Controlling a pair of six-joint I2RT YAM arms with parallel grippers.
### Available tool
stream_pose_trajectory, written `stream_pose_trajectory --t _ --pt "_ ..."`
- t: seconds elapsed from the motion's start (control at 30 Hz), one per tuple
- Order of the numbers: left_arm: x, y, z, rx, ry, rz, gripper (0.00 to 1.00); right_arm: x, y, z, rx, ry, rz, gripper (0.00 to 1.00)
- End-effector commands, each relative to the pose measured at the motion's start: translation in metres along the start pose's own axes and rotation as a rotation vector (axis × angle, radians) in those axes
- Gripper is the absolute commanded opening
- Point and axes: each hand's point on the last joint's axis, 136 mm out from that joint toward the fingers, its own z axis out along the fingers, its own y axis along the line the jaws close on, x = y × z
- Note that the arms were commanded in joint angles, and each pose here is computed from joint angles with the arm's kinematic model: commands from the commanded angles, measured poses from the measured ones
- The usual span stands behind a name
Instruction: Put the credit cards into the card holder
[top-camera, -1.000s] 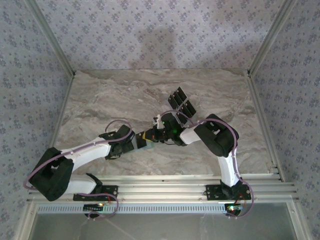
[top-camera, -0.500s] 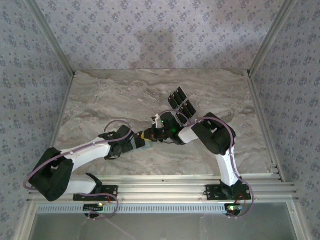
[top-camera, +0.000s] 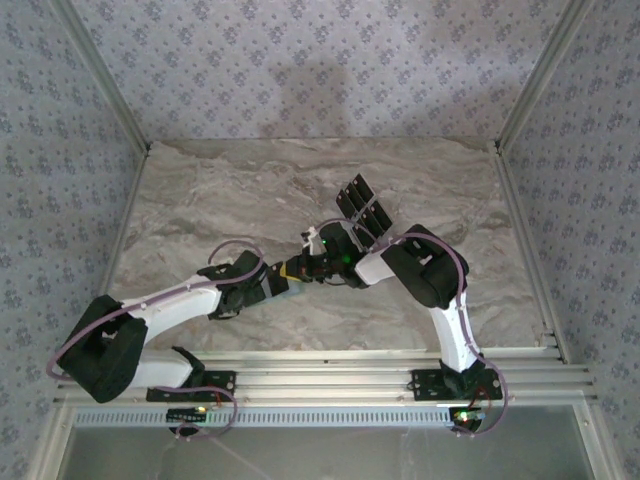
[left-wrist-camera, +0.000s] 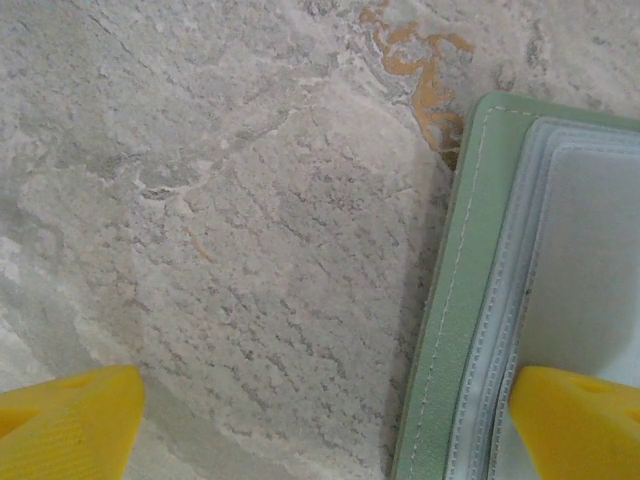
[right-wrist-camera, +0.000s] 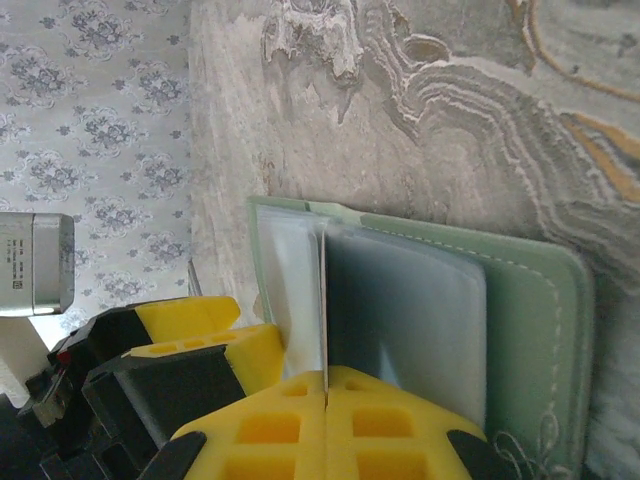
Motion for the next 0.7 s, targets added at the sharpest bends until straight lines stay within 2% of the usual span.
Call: stream_pose_trajectory --t 0.0,0.27,0.67 --pt "0.027 0.029 0.008 -0.100 0.093 0.045 0.96 0.020 -0.002 0.014 0.001 0.072 0.015 0.00" --pt "0.020 0.044 -0.004 -0.164 0.072 0.042 0.97 0.020 -0.019 0.009 0.045 0.052 0.054 0.00" --pt "0.026 0.043 0.005 -0.181 0.104 0.046 0.97 0.020 -0.018 0.008 0.041 0.058 0.059 0.00"
